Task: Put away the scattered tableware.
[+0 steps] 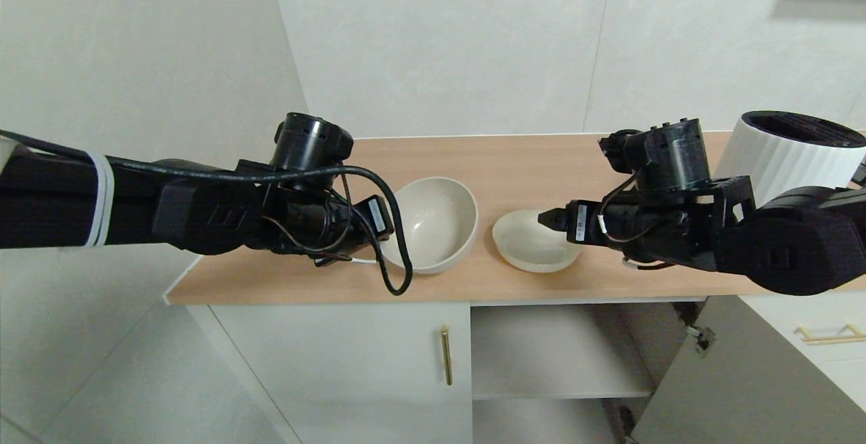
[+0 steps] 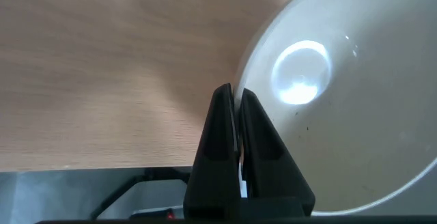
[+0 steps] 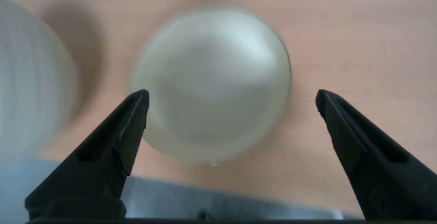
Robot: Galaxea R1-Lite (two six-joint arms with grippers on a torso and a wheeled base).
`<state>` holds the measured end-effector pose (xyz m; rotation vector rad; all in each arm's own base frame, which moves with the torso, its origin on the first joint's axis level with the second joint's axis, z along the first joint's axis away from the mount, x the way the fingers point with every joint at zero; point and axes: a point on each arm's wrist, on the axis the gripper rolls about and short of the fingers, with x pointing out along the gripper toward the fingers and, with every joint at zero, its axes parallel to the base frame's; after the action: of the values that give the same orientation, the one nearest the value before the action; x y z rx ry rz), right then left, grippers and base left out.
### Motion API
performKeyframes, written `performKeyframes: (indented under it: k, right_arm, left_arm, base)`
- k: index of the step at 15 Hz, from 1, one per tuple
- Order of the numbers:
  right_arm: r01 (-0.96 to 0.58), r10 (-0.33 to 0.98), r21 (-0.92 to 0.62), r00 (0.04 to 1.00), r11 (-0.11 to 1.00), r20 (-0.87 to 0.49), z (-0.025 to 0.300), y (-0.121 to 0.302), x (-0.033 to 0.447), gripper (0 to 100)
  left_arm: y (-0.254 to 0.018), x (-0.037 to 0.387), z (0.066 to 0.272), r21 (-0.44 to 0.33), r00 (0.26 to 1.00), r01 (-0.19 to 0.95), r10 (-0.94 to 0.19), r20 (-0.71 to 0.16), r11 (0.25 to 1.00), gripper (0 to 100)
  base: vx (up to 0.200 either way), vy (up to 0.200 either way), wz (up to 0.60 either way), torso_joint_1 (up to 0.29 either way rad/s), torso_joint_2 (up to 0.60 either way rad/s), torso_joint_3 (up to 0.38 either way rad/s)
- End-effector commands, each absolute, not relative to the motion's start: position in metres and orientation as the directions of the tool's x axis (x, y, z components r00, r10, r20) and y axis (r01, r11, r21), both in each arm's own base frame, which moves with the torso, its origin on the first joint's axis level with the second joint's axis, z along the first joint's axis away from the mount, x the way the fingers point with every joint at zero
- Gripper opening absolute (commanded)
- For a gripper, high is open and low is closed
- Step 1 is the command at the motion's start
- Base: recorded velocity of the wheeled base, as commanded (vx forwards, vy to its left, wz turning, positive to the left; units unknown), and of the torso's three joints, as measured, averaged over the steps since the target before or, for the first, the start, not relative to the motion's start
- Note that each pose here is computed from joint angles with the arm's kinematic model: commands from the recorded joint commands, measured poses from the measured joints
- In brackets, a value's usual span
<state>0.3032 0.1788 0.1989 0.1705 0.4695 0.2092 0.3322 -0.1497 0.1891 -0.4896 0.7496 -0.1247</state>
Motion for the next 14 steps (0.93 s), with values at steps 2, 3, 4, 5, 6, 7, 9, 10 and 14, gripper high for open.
performKeyframes:
  k: [2,3,4,5,6,7,9,10,14]
  right_arm:
    - [-0.153,0.229,0.199,0.86,0.968,-0.456,0.204,0.18,0.306,100]
    - [-0.143,0.217,0.185,0.851,0.972,-0.479,0.204,0.181,0.308,100]
    - [-0.137,0.208,0.178,0.848,0.975,-0.488,0.203,0.182,0.309,100]
    - [-0.087,0.144,0.134,0.847,0.987,-0.511,0.197,0.184,0.316,100]
    - [-0.054,0.097,0.098,0.853,0.994,-0.513,0.192,0.186,0.321,100]
    - [-0.04,0.072,0.073,0.854,0.997,-0.516,0.187,0.187,0.323,100]
    - [-0.016,0.037,0.044,0.848,0.999,-0.528,0.177,0.189,0.329,100]
    - [-0.015,0.033,0.038,0.844,0.999,-0.535,0.174,0.189,0.331,100]
    - [0.008,0.008,0.026,0.833,1.0,-0.554,0.161,0.186,0.342,100]
  left_arm:
    - [-0.147,0.326,0.2,-0.48,0.745,-0.052,-0.286,-0.602,0.876,0]
    - [-0.146,0.324,0.202,-0.483,0.749,-0.048,-0.288,-0.596,0.874,0]
    - [-0.146,0.324,0.203,-0.483,0.749,-0.048,-0.288,-0.596,0.874,0]
    - [-0.145,0.321,0.206,-0.485,0.753,-0.044,-0.29,-0.59,0.873,0]
    - [-0.145,0.321,0.206,-0.485,0.753,-0.044,-0.29,-0.59,0.873,0]
    - [-0.145,0.321,0.206,-0.485,0.753,-0.044,-0.29,-0.59,0.873,0]
    - [-0.144,0.321,0.204,-0.483,0.75,-0.046,-0.289,-0.595,0.875,0]
    - [-0.144,0.321,0.204,-0.483,0.75,-0.046,-0.289,-0.595,0.875,0]
    - [-0.144,0.319,0.205,-0.483,0.751,-0.046,-0.289,-0.594,0.874,0]
  base:
    - [0.0,0.0,0.0,0.0,0.0,0.0]
    - [0.0,0.0,0.0,0.0,0.0,0.0]
    - [0.0,0.0,0.0,0.0,0.0,0.0]
    - [0.0,0.0,0.0,0.0,0.0,0.0]
    - [0.0,0.0,0.0,0.0,0.0,0.0]
    - [0.0,0.0,0.0,0.0,0.0,0.0]
    - [0.0,0.0,0.0,0.0,0.0,0.0]
    - [0.0,0.0,0.0,0.0,0.0,0.0]
    - [0.0,0.0,0.0,0.0,0.0,0.0]
